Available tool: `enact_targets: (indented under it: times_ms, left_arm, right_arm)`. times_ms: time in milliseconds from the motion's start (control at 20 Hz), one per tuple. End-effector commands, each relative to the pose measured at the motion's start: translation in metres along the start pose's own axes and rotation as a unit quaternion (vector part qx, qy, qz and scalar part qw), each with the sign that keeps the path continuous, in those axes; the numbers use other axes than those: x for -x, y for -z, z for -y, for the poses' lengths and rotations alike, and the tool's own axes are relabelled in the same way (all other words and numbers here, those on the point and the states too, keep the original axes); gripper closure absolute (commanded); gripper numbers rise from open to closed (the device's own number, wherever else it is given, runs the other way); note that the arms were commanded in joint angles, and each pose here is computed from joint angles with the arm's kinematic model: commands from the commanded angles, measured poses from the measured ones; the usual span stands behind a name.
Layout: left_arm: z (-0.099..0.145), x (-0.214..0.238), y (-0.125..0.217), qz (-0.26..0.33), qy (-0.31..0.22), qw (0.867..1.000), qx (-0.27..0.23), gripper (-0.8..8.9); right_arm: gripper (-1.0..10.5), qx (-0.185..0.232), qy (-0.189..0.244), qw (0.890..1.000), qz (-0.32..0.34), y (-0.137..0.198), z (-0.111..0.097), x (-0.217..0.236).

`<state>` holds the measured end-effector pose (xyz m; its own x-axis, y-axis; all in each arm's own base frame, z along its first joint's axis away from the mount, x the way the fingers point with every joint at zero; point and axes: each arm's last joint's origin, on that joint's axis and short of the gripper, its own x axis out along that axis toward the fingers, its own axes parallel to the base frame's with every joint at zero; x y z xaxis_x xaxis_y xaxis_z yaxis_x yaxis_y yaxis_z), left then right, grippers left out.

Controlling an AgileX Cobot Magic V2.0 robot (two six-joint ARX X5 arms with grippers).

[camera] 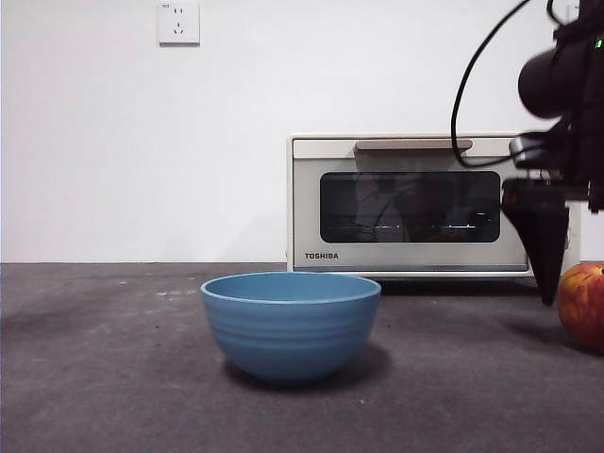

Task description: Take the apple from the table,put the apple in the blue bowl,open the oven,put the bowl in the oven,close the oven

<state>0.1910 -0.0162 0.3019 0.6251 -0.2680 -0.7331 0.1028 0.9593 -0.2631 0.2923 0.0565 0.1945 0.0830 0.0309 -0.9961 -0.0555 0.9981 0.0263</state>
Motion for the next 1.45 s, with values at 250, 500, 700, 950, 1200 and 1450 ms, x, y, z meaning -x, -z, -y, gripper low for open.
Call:
enact_targets:
  times_ms: [250,500,700,950,1200,1450]
  left_arm:
    - [0.001,0.000,0.000,-0.001,0.002,1.000,-0.007,8.18]
    - [0.001,0.000,0.000,-0.001,0.003,1.000,-0.007,8.18]
    - [0.001,-0.001,-0.001,0.002,0.003,1.000,-0.008,8.18]
    - [0.001,-0.001,-0.001,0.002,0.004,1.000,-0.008,8.18]
    - [0.001,-0.001,0.000,-0.001,0.003,1.000,-0.007,8.18]
    - [0.001,-0.001,0.000,-0.002,0.003,1.000,-0.017,8.18]
  right_arm:
    - [9.6,-0.022,0.002,1.000,0.000,-0.005,-0.001,-0.010]
    - [9.5,0.001,-0.007,0.999,0.032,0.008,-0.013,0.020]
    - [9.5,0.077,-0.090,0.987,0.106,0.029,-0.062,0.071]
    - [9.5,0.176,-0.142,0.964,0.142,0.040,-0.149,0.098]
    - [9.5,0.226,-0.138,0.958,0.111,0.032,-0.206,0.075]
    - [9.5,0.234,-0.108,0.964,0.057,0.027,-0.225,0.030]
